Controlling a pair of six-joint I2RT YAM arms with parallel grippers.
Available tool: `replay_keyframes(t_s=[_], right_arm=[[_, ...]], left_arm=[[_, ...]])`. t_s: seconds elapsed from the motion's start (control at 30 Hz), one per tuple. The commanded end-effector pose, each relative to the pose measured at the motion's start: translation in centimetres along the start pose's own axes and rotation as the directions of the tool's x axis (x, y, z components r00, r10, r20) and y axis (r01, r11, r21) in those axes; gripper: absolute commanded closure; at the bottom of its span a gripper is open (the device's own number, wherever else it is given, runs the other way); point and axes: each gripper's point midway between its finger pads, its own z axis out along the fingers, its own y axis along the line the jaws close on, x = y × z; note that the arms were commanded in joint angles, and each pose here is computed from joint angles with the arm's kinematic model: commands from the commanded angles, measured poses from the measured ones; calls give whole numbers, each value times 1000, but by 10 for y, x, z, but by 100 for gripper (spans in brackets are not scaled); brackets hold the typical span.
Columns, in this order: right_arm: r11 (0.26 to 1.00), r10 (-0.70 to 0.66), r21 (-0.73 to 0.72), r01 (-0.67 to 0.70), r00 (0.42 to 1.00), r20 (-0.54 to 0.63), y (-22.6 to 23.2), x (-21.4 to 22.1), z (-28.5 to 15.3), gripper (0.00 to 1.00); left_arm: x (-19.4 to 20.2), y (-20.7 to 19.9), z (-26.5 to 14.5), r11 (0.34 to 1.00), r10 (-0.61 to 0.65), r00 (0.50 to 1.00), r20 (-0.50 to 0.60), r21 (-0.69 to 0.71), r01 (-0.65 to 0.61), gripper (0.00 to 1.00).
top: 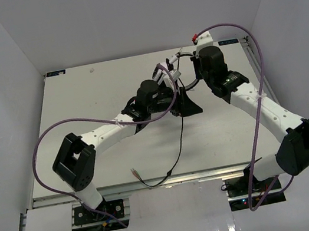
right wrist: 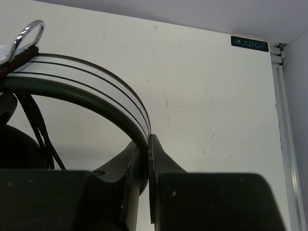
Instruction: Wrap the headphones
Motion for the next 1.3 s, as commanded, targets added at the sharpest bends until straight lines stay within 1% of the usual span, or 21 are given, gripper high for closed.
replay_keyframes(t_s=[0.0, 0.07, 0.13, 0.17, 0.27, 0.33, 0.47, 0.53, 0.6, 0.67, 0.7, 0.77, 0.8, 0.9, 0.93, 0.97, 1.03, 1.07, 1.17, 1.2, 1.27], right_arm=[[972, 219, -122, -201, 963, 157, -2, -76, -26, 92], [968, 230, -133, -211, 962, 148, -5, -77, -27, 92], [965, 237, -146, -216, 961, 144, -7, -80, -28, 92], [963, 240, -157, -217, 960, 142, -9, -83, -28, 92], [954, 252, -199, -223, 959, 133, -8, -89, -31, 92], [947, 260, -227, -227, 957, 126, -6, -93, -33, 92], [927, 280, -285, -243, 955, 97, -3, -95, -35, 92], [909, 293, -331, -251, 953, 80, -1, -99, -37, 92], [883, 315, -379, -275, 948, 46, 1, -98, -39, 92], [856, 340, -419, -303, 940, 16, 3, -100, -43, 92], [843, 349, -440, -310, 937, 6, 4, -102, -45, 92], [804, 367, -492, -335, 930, -34, 7, -102, -51, 92], [784, 371, -519, -339, 928, -45, 8, -103, -56, 92], [731, 383, -586, -349, 921, -70, 10, -108, -69, 92], [695, 377, -632, -344, 922, -87, 12, -108, -77, 92], [669, 370, -663, -335, 924, -94, 15, -109, -82, 92], [618, 348, -723, -308, 932, -100, 20, -106, -97, 92], [601, 340, -744, -290, 936, -91, 22, -107, -103, 92], [555, 314, -792, -252, 946, -81, 23, -103, -117, 92], [535, 307, -810, -238, 949, -76, 22, -103, -123, 92], [479, 289, -855, -200, 955, -61, 22, -104, -139, 92]], left_arm=[[16, -7, -14, 987, 154, 988, -21, -32, -155, 21], [30, -10, -12, 977, 209, 977, -33, -37, -210, 13], [33, -13, -15, 958, 277, 961, -15, -72, -278, 3], [42, -11, -15, 941, 323, 946, -26, -93, -324, 2], [65, -7, -18, 909, 398, 915, -68, -108, -403, 2], [80, 1, -18, 896, 416, 904, -98, -126, -426, 2], [104, 14, -19, 851, 482, 865, -141, -157, -500, 2], [111, 26, -21, 820, 521, 845, -124, -204, -535, 2], [106, 35, -24, 780, 571, 817, -74, -258, -569, 2], [110, 44, -28, 754, 606, 794, -49, -284, -592, 5], [113, 52, -32, 738, 619, 784, -49, -307, -602, 8], [108, 57, -31, 711, 646, 762, -42, -332, -620, 20], [107, 61, -30, 704, 647, 761, -47, -347, -620, 32], [107, 68, -25, 672, 679, 732, -63, -350, -653, 60], [107, 70, -24, 669, 682, 728, -64, -348, -657, 71], [106, 72, -23, 669, 683, 728, -62, -347, -657, 79], [106, 72, -23, 675, 682, 730, -56, -338, -656, 88], [105, 72, -24, 679, 678, 733, -53, -338, -652, 91], [107, 71, -31, 698, 668, 744, -34, -319, -641, 96], [109, 72, -36, 702, 666, 746, -30, -313, -639, 99], [111, 72, -40, 713, 657, 754, -26, -302, -632, 100]])
